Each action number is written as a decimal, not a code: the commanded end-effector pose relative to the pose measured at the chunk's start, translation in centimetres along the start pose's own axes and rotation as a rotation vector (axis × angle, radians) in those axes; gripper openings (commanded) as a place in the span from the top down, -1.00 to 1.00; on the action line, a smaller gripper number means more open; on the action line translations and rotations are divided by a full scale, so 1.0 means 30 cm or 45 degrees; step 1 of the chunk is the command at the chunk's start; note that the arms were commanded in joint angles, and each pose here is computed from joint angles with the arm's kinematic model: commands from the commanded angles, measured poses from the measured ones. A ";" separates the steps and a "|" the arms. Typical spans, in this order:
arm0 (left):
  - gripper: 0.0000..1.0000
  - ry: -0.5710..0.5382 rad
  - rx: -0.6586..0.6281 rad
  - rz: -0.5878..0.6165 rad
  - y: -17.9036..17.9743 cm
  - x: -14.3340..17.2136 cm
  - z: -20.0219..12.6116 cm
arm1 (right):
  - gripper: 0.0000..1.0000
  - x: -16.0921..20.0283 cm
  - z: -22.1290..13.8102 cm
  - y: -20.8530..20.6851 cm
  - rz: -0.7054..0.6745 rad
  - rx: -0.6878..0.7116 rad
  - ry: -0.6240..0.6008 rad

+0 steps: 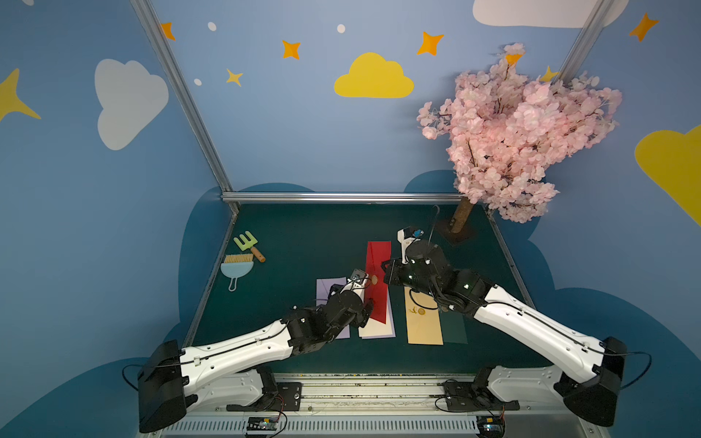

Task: Open the envelope
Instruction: Open the envelope flap on the envelope.

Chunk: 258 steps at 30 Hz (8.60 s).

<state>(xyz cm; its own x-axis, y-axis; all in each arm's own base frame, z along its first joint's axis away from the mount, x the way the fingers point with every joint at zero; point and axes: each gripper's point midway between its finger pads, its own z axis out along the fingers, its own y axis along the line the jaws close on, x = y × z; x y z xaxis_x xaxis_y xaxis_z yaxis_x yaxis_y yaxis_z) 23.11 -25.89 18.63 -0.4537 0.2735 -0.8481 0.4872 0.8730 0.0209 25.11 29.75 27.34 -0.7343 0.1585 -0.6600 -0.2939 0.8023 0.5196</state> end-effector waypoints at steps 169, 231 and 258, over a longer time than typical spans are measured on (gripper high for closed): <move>-0.69 -0.055 -0.296 -0.258 0.257 0.022 -0.078 | 1.00 0.140 -0.005 0.094 -0.025 -0.173 0.161; -0.81 -0.411 0.092 -0.713 0.404 0.002 -0.253 | 1.00 0.044 -0.166 0.547 0.057 -1.177 0.322; -0.69 -0.723 0.619 -0.828 0.294 -0.138 -0.433 | 1.00 -0.084 -0.225 0.455 0.122 -1.289 0.343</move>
<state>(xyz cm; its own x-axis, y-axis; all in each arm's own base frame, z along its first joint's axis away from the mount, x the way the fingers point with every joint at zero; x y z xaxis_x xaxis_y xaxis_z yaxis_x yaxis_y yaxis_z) 20.29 -13.60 27.45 -0.3915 -0.5231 -0.7570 0.5181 0.5546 -0.6511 19.92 36.72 38.11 -0.8764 -0.0188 -0.4811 -0.4810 -0.0126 0.8766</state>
